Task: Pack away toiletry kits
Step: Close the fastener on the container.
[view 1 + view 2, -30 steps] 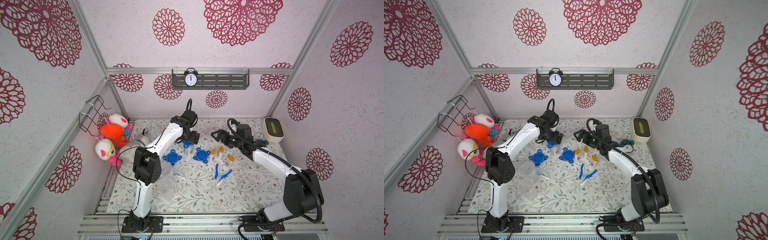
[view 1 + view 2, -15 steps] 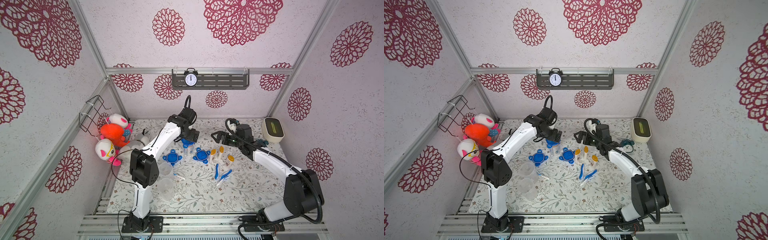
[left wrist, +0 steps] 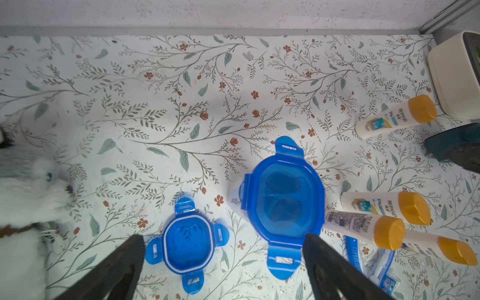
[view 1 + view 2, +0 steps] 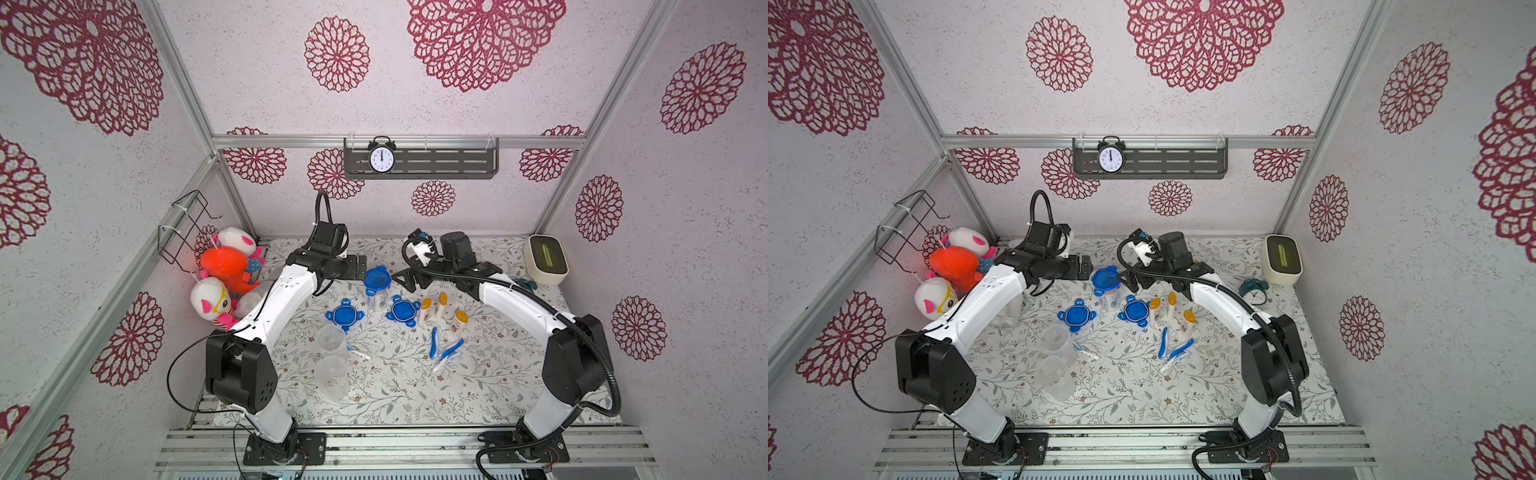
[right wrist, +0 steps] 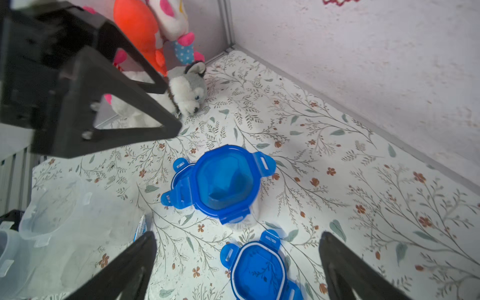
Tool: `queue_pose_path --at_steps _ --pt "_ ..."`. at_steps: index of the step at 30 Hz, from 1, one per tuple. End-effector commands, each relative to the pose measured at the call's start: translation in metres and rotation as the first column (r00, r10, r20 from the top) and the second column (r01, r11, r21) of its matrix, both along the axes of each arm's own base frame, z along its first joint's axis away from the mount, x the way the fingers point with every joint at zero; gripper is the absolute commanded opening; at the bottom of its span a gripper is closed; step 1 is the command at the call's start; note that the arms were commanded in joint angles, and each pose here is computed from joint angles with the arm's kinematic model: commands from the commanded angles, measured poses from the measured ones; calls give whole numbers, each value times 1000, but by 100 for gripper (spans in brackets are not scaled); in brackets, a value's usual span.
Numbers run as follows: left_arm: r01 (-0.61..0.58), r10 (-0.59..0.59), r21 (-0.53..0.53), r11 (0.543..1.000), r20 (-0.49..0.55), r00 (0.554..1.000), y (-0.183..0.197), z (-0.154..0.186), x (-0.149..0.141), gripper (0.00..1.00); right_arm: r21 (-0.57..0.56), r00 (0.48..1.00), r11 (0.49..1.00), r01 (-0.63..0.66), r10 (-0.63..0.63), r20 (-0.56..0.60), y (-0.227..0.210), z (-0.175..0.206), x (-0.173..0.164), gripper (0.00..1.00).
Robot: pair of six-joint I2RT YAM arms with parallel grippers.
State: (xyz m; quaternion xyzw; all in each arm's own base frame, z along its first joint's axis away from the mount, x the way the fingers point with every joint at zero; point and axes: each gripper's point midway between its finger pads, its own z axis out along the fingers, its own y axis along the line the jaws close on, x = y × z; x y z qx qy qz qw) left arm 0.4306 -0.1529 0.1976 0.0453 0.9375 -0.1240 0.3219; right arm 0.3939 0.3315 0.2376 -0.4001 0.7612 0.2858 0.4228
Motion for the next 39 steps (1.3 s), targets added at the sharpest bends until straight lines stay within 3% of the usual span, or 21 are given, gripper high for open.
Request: queue_pose_path --at_steps 1,19,39 --pt "51 -39 -126 991 98 994 -19 16 15 99 -73 988 990 -122 128 85 18 2 -9 99" --pt "41 -41 -159 986 5 999 -11 -25 32 98 -82 984 981 -176 177 -5 72 -41 22 99" --pt "72 -84 -193 979 -52 995 -16 -41 36 96 -156 966 956 -249 235 -105 68 -97 12 99"
